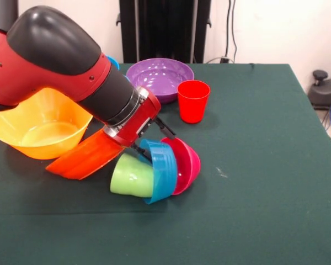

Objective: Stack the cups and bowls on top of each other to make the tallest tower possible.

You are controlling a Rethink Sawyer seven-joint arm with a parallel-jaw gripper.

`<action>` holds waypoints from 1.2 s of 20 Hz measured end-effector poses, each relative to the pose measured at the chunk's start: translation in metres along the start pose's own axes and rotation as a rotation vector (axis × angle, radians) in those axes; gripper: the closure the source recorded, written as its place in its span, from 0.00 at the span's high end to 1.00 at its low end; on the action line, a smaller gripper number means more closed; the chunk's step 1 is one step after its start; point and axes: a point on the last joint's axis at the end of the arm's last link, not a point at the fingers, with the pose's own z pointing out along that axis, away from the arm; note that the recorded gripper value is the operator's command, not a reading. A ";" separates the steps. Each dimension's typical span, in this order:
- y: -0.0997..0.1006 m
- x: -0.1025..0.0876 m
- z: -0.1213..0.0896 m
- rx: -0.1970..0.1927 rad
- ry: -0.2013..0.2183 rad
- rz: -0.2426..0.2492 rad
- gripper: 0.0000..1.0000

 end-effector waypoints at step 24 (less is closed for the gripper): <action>0.161 -0.034 0.009 -0.109 0.026 -0.130 1.00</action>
